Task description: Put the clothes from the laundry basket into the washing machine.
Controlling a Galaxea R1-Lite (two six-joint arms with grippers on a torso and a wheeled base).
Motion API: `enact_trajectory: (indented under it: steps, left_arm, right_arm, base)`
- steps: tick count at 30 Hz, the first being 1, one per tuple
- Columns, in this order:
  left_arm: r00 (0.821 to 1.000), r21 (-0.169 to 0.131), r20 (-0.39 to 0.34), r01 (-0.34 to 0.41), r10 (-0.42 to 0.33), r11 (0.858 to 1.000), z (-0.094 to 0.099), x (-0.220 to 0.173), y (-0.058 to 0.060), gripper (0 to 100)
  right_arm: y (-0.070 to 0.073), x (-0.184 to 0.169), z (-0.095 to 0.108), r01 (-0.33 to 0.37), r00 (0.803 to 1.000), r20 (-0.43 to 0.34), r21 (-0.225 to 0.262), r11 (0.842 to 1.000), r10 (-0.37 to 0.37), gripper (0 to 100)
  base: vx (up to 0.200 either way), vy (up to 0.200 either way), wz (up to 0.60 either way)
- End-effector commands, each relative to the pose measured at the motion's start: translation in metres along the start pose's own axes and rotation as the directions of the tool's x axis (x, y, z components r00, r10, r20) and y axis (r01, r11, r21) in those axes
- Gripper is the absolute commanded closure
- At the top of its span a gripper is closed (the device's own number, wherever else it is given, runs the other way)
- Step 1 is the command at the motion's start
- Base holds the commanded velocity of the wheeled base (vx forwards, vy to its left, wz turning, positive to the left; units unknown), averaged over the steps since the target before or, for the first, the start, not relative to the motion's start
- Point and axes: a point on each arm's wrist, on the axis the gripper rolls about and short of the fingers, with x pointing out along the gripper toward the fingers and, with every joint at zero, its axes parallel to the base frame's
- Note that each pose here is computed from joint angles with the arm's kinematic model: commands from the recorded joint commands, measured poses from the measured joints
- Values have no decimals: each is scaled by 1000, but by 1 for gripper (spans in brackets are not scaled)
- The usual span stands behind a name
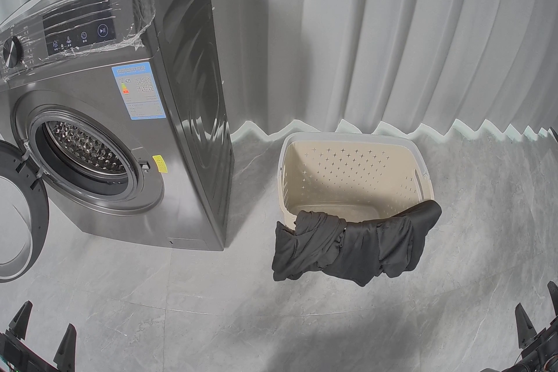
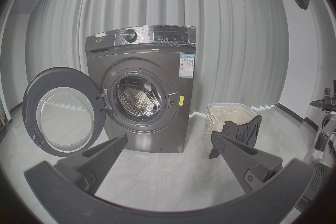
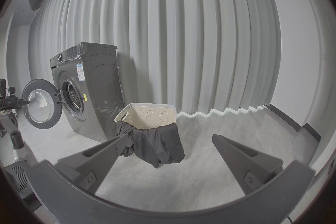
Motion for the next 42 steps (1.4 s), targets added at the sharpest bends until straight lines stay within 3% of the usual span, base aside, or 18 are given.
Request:
enact_trajectory:
  steps: [1,9,27,42]
  left_arm:
    - [1000,-1,-4,0,0,1000,-5,0,0,0]
    - [1000,2,-4,0,0,1000,-5,0,0,0]
    - [1000,2,-4,0,0,1000,-5,0,0,0]
    - [1000,-1,-4,3,-3,1000,-5,0,0,0]
  right_arm:
    - [0,0,-5,-1,1000,-2,-1,1000,1,0]
    - [0,0,-5,-1,1000,-2,-1,1000,1,0]
    - [0,0,-5,-1,1000,-2,-1,1000,1,0]
    - [0,0,-5,-1,1000,-4,4,1000,1,0]
  base:
    - [0,0,0]
    - [0,0,0]
    - [0,-200,0]
    - [0,0,0]
